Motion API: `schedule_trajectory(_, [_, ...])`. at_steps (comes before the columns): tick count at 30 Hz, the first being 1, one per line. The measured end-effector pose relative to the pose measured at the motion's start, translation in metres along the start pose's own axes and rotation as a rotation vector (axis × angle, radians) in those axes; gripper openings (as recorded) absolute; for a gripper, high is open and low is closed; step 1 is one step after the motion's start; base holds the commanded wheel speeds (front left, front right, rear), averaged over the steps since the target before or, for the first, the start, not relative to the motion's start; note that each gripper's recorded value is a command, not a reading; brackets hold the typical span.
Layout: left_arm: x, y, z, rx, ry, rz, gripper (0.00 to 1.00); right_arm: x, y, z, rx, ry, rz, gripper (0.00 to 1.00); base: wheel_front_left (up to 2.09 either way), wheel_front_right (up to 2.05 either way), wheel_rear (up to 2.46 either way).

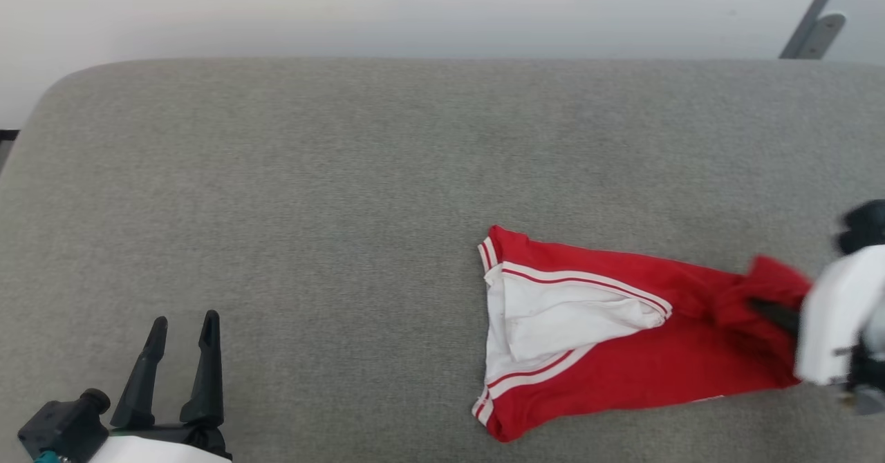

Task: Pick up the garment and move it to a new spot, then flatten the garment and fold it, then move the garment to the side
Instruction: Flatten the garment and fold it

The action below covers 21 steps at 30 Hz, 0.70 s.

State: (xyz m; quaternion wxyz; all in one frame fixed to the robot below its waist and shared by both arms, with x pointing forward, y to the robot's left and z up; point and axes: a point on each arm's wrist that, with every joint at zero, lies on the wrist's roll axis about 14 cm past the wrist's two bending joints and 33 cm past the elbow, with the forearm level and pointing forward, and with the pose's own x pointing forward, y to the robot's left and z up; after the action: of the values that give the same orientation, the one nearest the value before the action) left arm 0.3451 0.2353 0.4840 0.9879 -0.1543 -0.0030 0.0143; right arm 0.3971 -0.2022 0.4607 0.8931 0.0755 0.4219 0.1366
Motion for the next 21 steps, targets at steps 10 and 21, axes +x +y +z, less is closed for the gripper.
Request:
schedule_trajectory(10, [-0.019,0.013,0.007,0.001,-0.016,0.046,1.0,0.034,0.107,-0.006,-0.171,0.07,0.257,0.0,0.0,0.0,0.0])
schedule_trajectory(21, [-0.036,0.027,0.014,-0.006,-0.037,0.102,1.0,0.067,0.164,-0.019,-0.29,0.156,0.37,0.0,0.0,0.0,0.0])
